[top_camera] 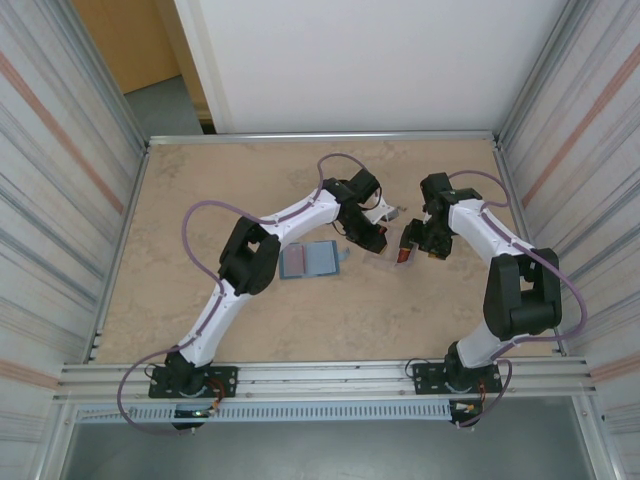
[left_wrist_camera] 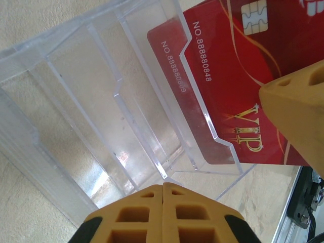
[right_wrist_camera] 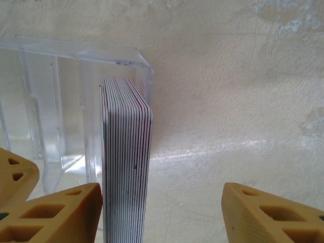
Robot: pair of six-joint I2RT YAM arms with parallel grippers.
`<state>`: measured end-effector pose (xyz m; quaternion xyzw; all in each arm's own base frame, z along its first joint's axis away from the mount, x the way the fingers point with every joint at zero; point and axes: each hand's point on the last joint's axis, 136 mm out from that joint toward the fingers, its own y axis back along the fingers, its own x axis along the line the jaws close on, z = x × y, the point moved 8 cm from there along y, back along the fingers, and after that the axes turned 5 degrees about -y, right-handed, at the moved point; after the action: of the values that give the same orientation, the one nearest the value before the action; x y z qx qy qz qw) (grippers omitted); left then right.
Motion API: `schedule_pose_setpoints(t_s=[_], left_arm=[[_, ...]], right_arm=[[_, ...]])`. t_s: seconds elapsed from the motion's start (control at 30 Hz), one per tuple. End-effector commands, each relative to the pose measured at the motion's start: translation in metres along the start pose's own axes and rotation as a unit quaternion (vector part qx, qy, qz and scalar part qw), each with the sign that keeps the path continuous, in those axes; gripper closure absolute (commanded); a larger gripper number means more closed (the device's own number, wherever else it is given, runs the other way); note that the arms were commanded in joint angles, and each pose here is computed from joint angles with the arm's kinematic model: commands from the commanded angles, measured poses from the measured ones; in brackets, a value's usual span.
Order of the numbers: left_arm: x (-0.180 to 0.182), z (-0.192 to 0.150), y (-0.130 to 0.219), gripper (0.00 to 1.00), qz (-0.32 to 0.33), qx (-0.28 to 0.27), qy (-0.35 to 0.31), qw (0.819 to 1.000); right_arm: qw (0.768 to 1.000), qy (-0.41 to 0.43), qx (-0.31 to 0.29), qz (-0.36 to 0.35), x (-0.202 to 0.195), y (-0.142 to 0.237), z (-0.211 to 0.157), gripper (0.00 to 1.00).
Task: Put the credit cards into the card holder
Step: Pick up the credit card from the storage box.
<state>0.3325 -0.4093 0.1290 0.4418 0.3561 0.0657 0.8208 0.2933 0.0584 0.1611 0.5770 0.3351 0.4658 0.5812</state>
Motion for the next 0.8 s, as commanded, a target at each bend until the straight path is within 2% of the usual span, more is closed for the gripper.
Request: schedule_pose_setpoints(t_s=[0.0,0.27,0.77], left_arm=[[0.012,-0.022,-0.016,1.0,0.011,0.047,0.034,0.998],[0.013,-0.023,-0.017,1.0,0.011,0.048,0.034,0.998],[0.014,-0.024,-0.018,1.0,0.011,0.05,0.036,0.998]], right_arm=[[1.0,0.013,-0.008,-0.007,-0.002,0.014,0.0,0.39],[1.0,0.014,-0.012,0.0,0.0,0.02,0.001,0.52],[1.0,0.024,-0.011,0.004,0.007,0.026,0.0,0.71]])
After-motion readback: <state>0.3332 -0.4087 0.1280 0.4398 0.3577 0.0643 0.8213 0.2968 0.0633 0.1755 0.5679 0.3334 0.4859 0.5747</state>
